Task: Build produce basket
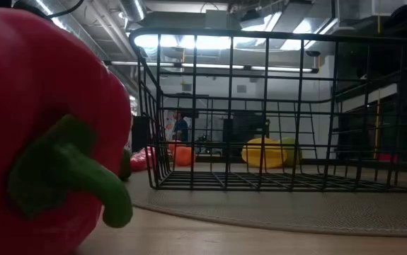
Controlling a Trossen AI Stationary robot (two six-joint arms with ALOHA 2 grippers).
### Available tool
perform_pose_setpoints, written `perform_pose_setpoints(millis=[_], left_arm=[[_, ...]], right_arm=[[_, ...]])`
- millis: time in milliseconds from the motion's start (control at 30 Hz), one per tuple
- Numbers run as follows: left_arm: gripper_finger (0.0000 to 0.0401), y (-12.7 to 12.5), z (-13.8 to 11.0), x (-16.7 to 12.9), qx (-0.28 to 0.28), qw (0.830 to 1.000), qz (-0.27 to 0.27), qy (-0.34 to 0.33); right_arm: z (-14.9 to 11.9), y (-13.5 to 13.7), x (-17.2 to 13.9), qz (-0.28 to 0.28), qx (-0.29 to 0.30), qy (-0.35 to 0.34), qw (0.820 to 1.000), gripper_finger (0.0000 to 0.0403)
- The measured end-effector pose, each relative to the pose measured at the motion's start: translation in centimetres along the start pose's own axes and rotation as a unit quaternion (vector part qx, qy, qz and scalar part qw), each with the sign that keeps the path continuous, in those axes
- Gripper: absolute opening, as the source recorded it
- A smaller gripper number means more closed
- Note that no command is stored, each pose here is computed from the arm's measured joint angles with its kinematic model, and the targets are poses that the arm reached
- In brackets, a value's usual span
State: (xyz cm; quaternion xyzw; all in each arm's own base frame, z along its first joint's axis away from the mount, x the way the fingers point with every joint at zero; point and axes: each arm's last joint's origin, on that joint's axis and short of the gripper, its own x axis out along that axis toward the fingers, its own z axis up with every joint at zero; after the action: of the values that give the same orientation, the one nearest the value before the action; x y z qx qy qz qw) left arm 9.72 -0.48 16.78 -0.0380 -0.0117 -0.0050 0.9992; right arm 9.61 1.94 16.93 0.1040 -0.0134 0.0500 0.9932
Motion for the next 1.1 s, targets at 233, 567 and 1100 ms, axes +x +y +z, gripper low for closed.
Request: perform_pose_setpoints(millis=[233, 567, 1100], left_arm=[[0.0022, 0.0, 0.0, 0.0, 0.0, 1.0, 0.0, 0.0], [0.0022, 0.0, -0.01, 0.0, 0.0, 1.0, 0.0, 0.0], [0.0022, 0.0, 0.0, 0.0, 0.008, 1.0, 0.0, 0.0]], right_arm=[[0.0, 0.0, 0.0, 0.0, 0.0, 0.0, 1.0, 0.0131], [-0.01, 0.0, 0.0, 0.0, 0.0, 0.0, 1.0, 0.0131], [0.57, 0.22, -0.02, 0.025, 0.069, -0.025, 0.997, 0.0131]])
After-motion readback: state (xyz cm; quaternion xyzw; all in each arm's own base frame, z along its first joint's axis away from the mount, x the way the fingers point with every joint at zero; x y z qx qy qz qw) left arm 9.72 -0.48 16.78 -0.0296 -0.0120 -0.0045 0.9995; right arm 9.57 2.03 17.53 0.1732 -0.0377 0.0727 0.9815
